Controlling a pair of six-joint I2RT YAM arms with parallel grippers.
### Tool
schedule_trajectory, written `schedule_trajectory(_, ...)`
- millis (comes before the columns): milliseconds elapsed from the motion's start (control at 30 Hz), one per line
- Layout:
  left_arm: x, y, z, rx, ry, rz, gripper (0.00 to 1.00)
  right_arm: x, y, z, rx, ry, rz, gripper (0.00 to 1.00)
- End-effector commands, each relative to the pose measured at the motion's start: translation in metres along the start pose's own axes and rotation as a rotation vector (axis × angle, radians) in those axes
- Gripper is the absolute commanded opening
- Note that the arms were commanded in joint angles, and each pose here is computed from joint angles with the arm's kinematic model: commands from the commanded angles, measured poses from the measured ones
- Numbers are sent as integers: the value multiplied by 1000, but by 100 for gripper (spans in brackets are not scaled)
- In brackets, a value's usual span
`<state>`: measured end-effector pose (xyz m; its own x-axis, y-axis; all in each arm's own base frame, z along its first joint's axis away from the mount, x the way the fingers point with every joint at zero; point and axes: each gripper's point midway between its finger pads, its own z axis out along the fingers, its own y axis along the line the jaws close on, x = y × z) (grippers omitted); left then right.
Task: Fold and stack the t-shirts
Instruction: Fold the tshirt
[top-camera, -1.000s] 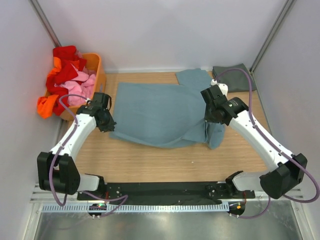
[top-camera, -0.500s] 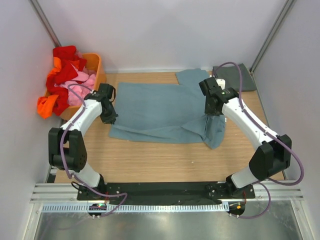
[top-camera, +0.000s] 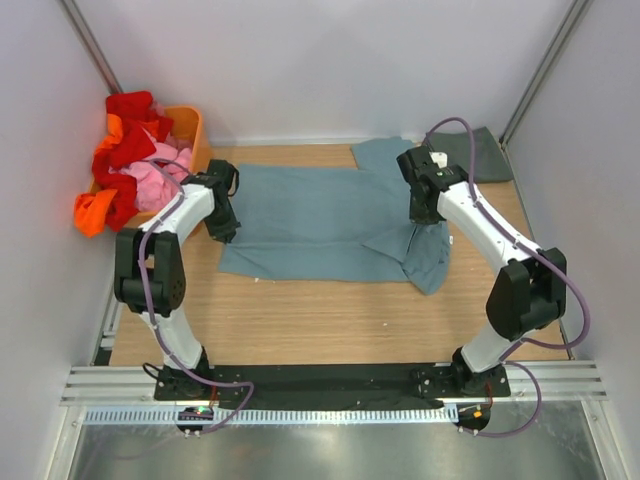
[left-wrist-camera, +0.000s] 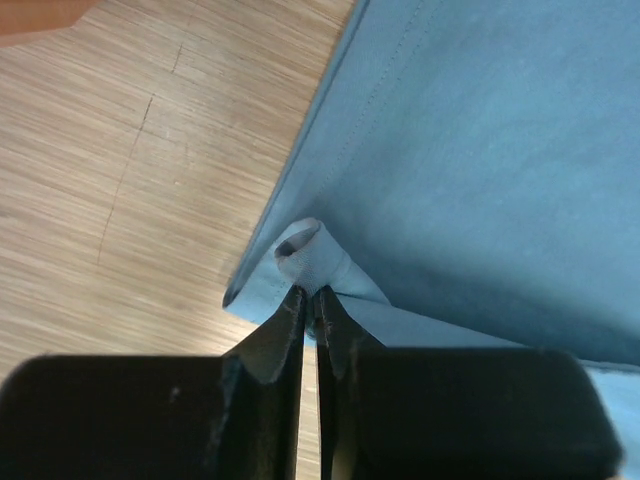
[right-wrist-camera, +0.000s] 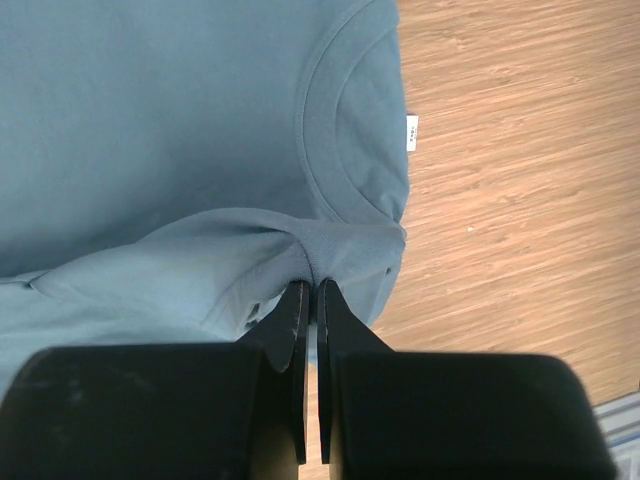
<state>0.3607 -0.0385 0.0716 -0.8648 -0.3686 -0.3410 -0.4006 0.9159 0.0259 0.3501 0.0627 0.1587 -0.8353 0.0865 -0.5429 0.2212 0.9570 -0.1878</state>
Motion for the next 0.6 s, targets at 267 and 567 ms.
schedule_trajectory(267,-26,13,-12,-101,-51,-21,64,-40,5,18,26,-43,-7,7)
schedule_trajectory(567,2,27,-42,-55,-170,-86,87,-57,19,34,11,-44,-45,11)
